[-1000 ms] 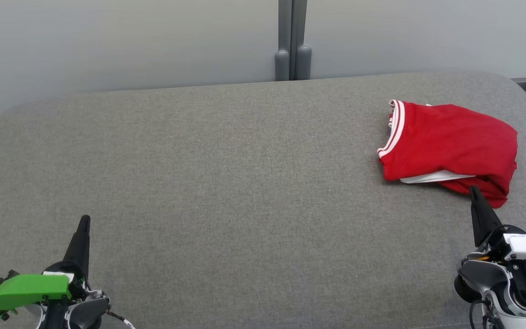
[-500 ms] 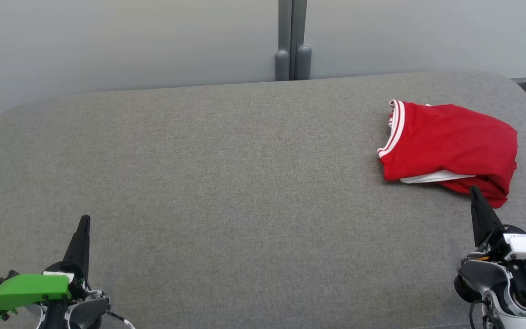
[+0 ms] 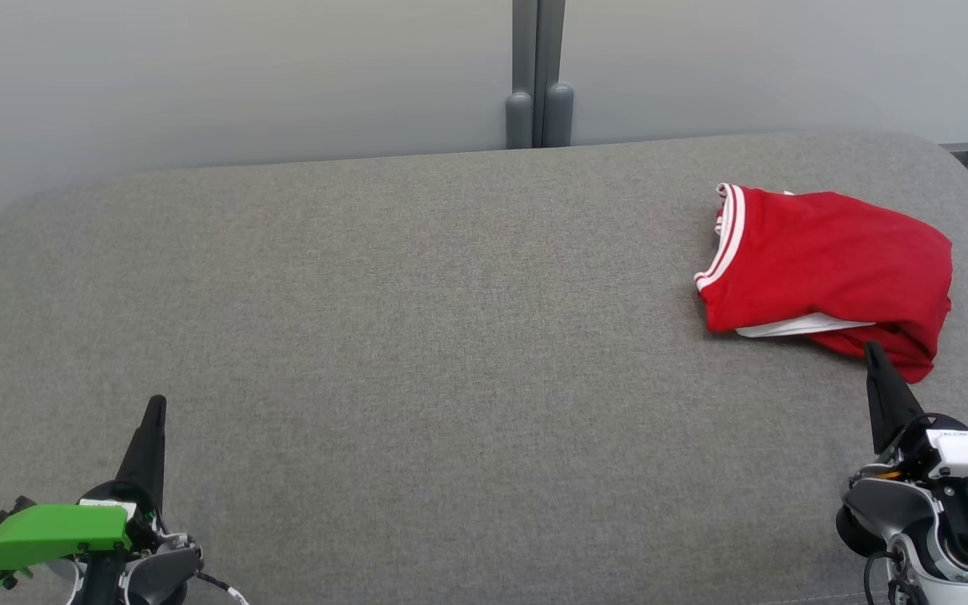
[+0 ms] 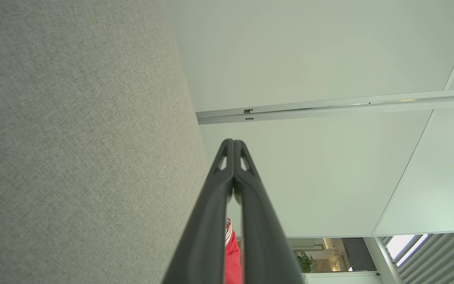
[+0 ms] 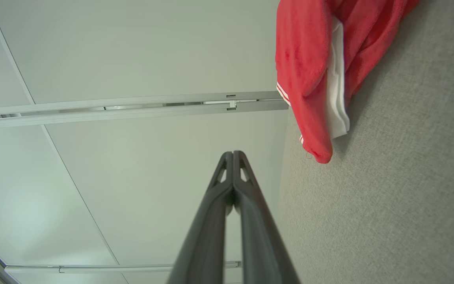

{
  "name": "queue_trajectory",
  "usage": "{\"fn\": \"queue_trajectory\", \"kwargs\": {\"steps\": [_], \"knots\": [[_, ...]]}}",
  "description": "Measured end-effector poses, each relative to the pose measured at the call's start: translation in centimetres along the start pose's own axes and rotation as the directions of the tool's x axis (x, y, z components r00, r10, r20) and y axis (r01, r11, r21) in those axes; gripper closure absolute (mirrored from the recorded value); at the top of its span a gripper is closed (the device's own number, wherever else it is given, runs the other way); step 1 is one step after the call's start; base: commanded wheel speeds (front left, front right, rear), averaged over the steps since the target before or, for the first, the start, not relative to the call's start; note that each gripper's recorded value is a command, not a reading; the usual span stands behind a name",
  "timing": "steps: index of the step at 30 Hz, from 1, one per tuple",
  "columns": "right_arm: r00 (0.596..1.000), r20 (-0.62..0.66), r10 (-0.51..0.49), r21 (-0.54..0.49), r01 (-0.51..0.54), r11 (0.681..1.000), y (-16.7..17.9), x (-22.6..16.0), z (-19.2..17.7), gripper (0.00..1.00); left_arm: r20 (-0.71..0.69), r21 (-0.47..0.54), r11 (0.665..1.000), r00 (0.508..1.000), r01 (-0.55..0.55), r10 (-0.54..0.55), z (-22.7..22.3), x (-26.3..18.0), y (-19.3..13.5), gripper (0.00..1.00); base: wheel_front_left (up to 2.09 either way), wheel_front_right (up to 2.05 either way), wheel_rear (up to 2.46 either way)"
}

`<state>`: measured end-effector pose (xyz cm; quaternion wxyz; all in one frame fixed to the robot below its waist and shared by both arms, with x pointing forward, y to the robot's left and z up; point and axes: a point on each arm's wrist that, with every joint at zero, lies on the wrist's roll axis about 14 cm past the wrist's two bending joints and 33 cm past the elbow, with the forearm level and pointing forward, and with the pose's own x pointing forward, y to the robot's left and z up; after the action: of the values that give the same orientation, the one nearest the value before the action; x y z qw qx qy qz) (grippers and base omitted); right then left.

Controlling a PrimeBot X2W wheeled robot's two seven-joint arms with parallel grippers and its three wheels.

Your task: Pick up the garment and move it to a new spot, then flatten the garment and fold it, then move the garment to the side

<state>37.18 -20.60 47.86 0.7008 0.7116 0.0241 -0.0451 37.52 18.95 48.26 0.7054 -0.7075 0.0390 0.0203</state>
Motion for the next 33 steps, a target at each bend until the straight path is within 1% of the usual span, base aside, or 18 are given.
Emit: {"fn": "queue_trajectory", "kwargs": {"steps": [33], "knots": [[1.000,0.000,0.000,0.000,0.000,1.000,0.01,0.00,0.00,1.00,0.000,0.000,1.000,1.000,0.000,0.000,0.00,0.00,-0.01,1.00,0.00,0.00,0.00]]}}
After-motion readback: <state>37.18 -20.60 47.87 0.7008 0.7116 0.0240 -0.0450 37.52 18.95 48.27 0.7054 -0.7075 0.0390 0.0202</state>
